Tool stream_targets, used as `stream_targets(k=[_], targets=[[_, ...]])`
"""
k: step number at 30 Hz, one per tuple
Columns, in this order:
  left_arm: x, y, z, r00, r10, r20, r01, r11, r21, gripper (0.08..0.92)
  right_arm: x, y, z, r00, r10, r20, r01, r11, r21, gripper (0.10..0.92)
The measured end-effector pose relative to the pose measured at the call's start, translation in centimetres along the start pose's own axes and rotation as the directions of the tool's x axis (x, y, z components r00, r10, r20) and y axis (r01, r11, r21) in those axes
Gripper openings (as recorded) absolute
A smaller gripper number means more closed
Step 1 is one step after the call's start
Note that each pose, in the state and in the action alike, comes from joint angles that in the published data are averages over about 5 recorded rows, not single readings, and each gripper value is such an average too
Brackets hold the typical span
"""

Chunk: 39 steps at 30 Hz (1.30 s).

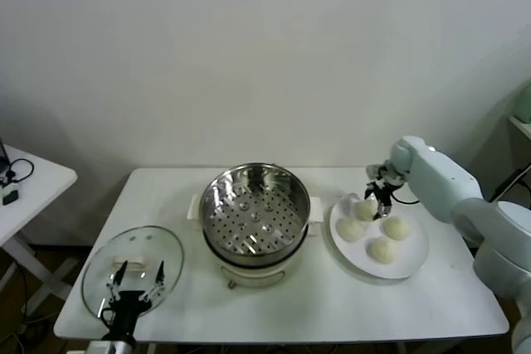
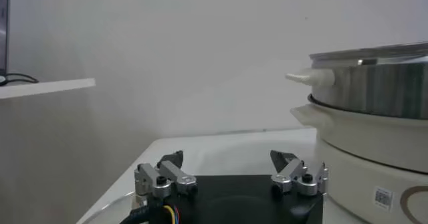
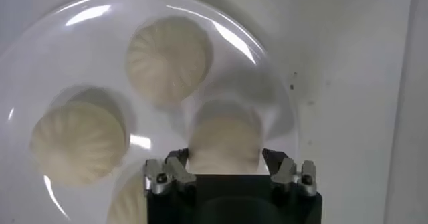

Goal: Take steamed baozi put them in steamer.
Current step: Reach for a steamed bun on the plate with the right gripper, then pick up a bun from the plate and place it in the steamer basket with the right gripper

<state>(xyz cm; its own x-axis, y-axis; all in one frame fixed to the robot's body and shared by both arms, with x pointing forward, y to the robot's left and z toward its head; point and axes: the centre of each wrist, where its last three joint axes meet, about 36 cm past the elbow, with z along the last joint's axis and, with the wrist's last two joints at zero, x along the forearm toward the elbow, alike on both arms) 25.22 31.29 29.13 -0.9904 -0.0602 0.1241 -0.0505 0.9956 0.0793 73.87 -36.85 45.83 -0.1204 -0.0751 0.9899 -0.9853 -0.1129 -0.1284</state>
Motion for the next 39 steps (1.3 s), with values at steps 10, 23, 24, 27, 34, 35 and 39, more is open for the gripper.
stream_targets(k=[10, 23, 24, 27, 34, 35, 39], targets=[[0.3, 0.2, -0.3, 1.0000, -0.006, 0.003, 0.006, 1.000, -0.006, 0.823, 2.8, -0.7, 0.5, 1.000, 0.017, 0.007, -0.017, 0.999, 0.027, 0.612], [1.2, 0.4, -0.5, 0.9998, -0.020, 0.000, 0.020, 1.000, -0.021, 0.823, 15.5, -3.5, -4.1, 0.986, 0.131, 0.101, -0.151, 0.961, 0.233, 0.581], [1.3, 0.4, -0.5, 0.9998, -0.021, 0.000, 0.021, 1.000, -0.023, 0.823, 16.6, -3.6, -5.0, 0.984, 0.138, 0.113, -0.163, 0.951, 0.261, 0.580], [1.5, 0.4, -0.5, 0.9998, -0.021, -0.001, 0.021, 0.999, -0.027, 0.823, 19.7, -3.8, -7.9, 0.977, 0.152, 0.151, -0.197, 0.913, 0.356, 0.579], [1.7, 0.3, -0.5, 0.9997, -0.022, -0.003, 0.022, 0.999, -0.034, 0.823, 24.2, -3.8, -15.9, 0.966, 0.144, 0.217, -0.251, 0.740, 0.625, 0.578], [1.7, 0.3, -0.5, 0.9997, -0.023, -0.002, 0.023, 0.999, -0.035, 0.823, 24.3, -3.8, -17.0, 0.965, 0.136, 0.223, -0.252, 0.707, 0.661, 0.578], [1.7, 0.2, -0.6, 0.9997, -0.026, 0.001, 0.026, 0.999, -0.035, 0.823, 24.1, -3.9, -21.0, 0.967, 0.097, 0.237, -0.249, 0.573, 0.781, 0.580]])
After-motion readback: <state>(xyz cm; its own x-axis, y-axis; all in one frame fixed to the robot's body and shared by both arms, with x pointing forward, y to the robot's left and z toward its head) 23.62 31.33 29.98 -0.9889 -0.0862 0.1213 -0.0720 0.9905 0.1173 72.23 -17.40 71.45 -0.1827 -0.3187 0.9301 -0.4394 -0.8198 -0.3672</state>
